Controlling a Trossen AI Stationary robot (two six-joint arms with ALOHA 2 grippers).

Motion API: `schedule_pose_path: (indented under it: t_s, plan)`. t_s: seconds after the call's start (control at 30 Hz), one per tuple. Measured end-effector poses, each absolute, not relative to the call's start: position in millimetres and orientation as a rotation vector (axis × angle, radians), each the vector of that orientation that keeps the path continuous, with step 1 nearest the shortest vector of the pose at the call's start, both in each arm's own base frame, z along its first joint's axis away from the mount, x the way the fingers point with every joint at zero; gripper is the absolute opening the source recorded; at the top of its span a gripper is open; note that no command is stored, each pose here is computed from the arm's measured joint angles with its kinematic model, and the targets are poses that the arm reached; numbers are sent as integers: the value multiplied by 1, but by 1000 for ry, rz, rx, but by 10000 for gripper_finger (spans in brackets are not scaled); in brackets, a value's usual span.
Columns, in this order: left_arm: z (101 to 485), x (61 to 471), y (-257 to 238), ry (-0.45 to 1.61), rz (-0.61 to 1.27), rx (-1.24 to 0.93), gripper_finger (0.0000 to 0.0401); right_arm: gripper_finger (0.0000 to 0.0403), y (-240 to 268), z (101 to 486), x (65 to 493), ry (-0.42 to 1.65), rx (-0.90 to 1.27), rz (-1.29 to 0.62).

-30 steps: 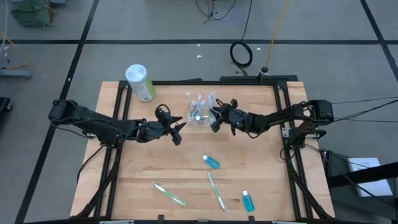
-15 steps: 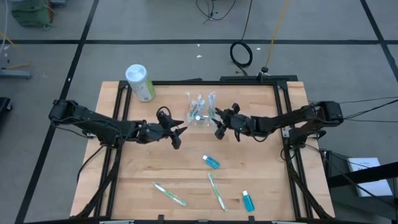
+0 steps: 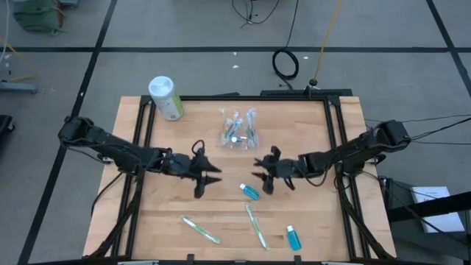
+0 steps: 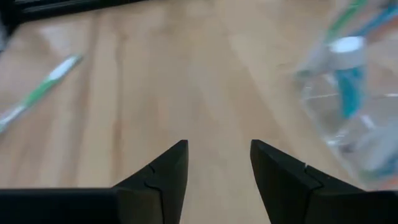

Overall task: Pick & Place toothbrushing station
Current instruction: Put the green toothbrush to the left of the transparent organizer

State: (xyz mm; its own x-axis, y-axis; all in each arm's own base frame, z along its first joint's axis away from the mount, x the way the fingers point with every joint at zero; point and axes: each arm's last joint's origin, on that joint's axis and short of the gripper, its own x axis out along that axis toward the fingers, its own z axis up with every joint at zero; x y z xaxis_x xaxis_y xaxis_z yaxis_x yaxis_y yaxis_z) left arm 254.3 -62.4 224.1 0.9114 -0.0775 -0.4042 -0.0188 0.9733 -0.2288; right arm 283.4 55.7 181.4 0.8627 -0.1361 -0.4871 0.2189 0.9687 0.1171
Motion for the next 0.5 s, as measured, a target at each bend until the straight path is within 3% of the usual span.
schedule_pose_path:
  t_s: [0.23, 0.5]
  plan:
    - [225, 254, -88, 403, -136, -244, 159, 163, 84, 181, 276, 513, 95, -53]
    - [219, 293, -114, 725, -261, -183, 159, 164, 90, 181, 274, 519, 56, -23]
